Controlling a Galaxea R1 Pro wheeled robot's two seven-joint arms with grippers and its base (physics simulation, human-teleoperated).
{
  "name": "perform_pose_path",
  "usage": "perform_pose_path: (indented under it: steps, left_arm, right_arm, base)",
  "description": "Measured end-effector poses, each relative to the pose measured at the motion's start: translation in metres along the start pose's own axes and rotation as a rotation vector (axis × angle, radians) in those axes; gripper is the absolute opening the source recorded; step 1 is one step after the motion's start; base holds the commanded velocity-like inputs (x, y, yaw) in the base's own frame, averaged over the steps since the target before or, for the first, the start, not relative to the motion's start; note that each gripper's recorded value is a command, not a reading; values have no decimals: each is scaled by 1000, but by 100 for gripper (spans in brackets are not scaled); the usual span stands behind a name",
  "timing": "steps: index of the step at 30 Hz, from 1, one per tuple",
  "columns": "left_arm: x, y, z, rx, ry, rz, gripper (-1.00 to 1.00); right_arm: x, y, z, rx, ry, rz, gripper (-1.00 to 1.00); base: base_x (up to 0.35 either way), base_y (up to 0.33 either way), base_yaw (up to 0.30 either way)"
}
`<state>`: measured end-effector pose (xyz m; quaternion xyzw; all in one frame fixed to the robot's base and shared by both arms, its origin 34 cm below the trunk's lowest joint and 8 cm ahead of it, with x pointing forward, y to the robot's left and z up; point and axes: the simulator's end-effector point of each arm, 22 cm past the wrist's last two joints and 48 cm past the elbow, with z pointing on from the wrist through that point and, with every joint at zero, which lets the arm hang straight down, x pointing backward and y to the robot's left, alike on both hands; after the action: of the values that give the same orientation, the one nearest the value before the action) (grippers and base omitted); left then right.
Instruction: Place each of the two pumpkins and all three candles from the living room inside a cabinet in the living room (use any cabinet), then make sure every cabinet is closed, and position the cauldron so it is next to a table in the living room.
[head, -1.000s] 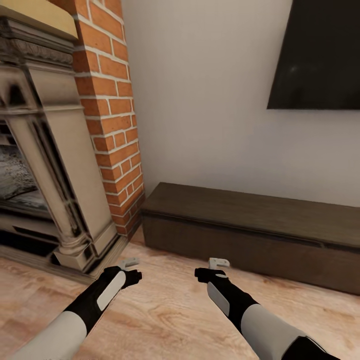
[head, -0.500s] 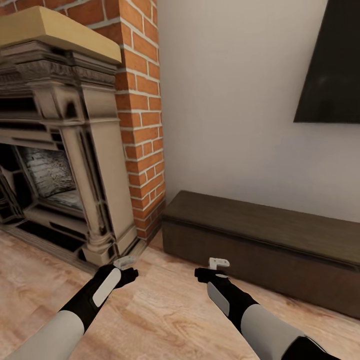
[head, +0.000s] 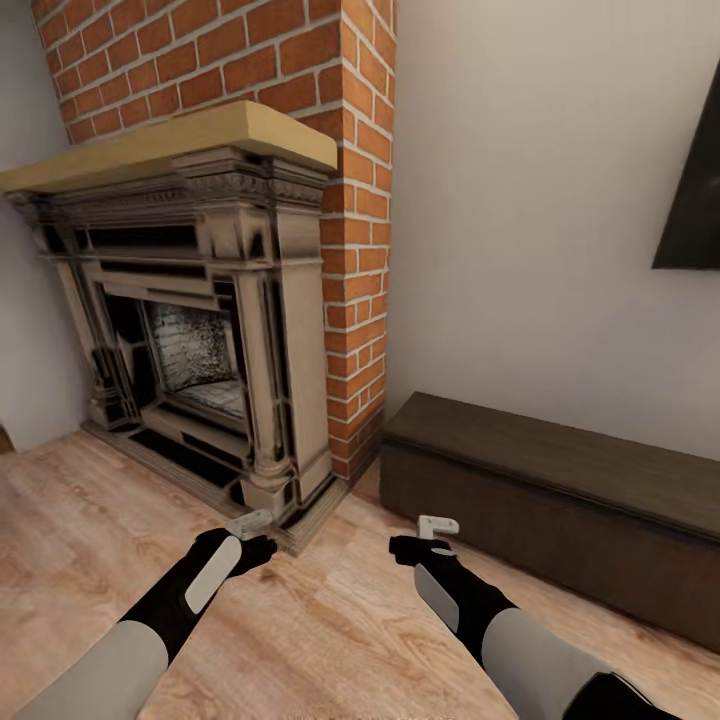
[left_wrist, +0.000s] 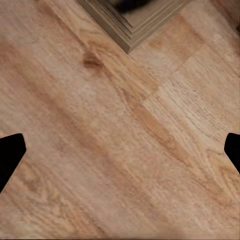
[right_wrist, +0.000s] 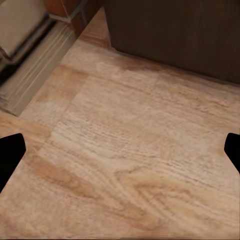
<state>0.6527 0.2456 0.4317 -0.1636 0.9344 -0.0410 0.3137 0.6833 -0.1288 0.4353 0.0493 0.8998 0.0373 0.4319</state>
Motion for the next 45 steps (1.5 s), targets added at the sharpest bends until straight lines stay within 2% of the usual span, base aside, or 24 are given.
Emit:
perform_pose_path:
  steps: [9, 16, 45]
  left_arm:
    - [-15, -4, -16, 13, -35, -2, 100]
    - [-27, -9, -26, 14, -37, -2, 100]
    - [-76, -24, -68, 14, -37, -2, 100]
  right_arm:
    - [-20, 3, -13, -5, -38, -4, 100]
    - [-34, 5, -19, -5, -37, -4, 100]
    - [-93, 12, -47, -3, -34, -4, 100]
  base:
    - [-238, 201, 276]
    - [-197, 168, 276]
    - [-7, 6, 276]
